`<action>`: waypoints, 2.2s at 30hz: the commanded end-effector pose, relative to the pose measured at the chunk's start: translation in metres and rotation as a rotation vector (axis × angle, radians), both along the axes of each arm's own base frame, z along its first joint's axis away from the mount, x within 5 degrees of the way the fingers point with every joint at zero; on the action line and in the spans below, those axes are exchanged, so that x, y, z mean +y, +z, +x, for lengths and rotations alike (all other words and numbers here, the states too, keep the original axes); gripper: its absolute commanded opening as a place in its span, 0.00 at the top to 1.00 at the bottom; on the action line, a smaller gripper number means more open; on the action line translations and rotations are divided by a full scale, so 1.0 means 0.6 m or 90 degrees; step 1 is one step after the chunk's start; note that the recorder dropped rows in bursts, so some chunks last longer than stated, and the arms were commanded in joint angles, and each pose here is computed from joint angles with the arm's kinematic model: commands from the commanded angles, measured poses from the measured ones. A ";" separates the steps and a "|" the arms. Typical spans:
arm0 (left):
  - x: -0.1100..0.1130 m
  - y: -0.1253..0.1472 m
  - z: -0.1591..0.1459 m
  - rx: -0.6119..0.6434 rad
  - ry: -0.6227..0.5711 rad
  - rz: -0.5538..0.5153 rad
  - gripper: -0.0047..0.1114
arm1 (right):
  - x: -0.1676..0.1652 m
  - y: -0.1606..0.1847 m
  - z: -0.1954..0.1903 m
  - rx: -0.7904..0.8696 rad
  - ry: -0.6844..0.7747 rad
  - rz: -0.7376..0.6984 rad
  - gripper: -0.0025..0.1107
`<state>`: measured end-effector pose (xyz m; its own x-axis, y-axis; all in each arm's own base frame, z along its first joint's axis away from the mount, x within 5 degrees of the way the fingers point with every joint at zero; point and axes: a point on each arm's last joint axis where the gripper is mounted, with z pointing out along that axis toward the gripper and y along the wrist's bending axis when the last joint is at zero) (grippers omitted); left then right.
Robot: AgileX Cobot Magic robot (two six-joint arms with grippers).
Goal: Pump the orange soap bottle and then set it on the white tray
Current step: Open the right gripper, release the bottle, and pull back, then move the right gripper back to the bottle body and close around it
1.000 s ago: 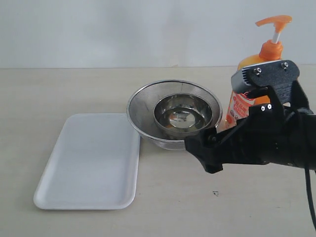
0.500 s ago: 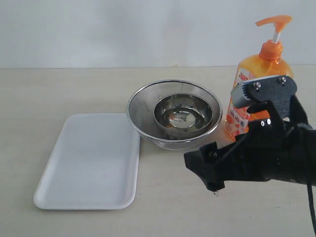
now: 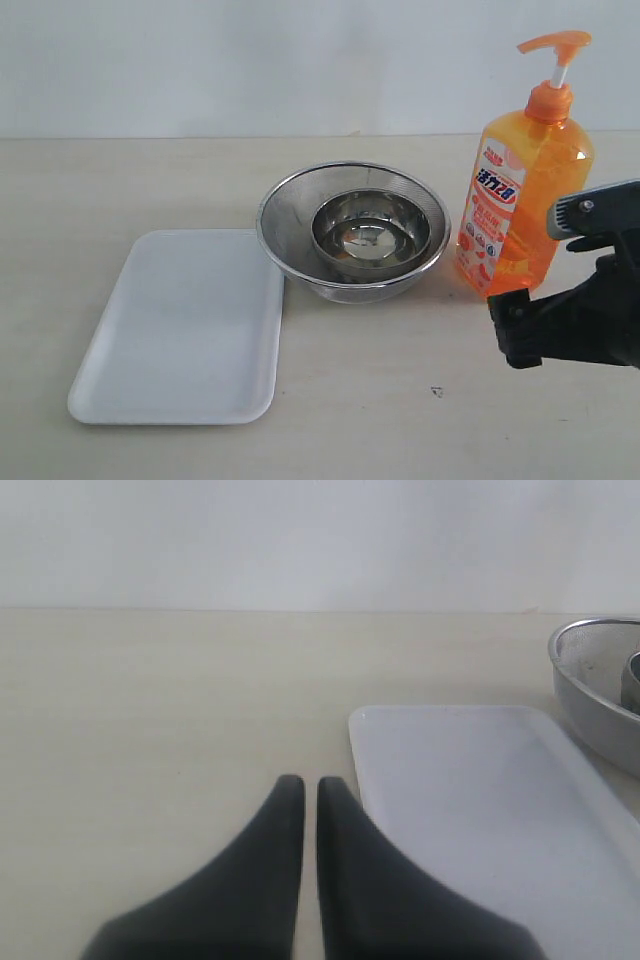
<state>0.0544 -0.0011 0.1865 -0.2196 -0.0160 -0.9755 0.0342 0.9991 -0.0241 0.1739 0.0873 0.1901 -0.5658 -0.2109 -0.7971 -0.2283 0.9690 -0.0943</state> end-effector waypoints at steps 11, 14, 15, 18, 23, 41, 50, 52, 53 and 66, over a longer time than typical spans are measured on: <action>0.000 -0.001 0.000 -0.002 0.002 -0.004 0.92 | -0.016 0.014 0.010 -0.087 -0.066 -0.004 0.06; 0.000 -0.001 0.000 -0.002 0.002 -0.004 0.92 | -0.027 0.011 0.005 -0.153 -0.086 0.018 0.06; 0.000 -0.001 0.000 -0.002 0.002 -0.004 0.92 | -0.030 0.009 0.002 -0.172 -0.090 0.027 0.06; 0.000 -0.001 0.000 -0.002 0.002 -0.004 0.92 | -0.029 0.003 -0.007 -0.209 -0.054 0.053 0.06; 0.000 -0.001 0.000 -0.002 0.002 -0.004 0.92 | -0.022 0.000 -0.021 -0.264 0.011 0.102 0.06; 0.000 -0.001 0.000 -0.002 0.002 -0.004 0.92 | -0.037 0.010 -0.034 -0.372 -0.004 0.146 0.06; 0.000 -0.001 0.000 -0.002 0.002 -0.004 0.92 | -0.052 0.015 -0.009 -0.340 -0.030 0.144 0.06; 0.000 -0.001 0.000 -0.002 0.002 -0.004 0.92 | -0.049 0.019 -0.007 -0.351 -0.001 0.148 0.06; 0.000 -0.001 0.000 -0.002 0.002 -0.004 0.92 | -0.048 0.021 -0.007 -0.360 0.013 0.157 0.06; 0.000 -0.001 0.000 -0.002 0.002 -0.004 0.92 | -0.054 0.028 0.028 -0.334 0.091 0.194 0.06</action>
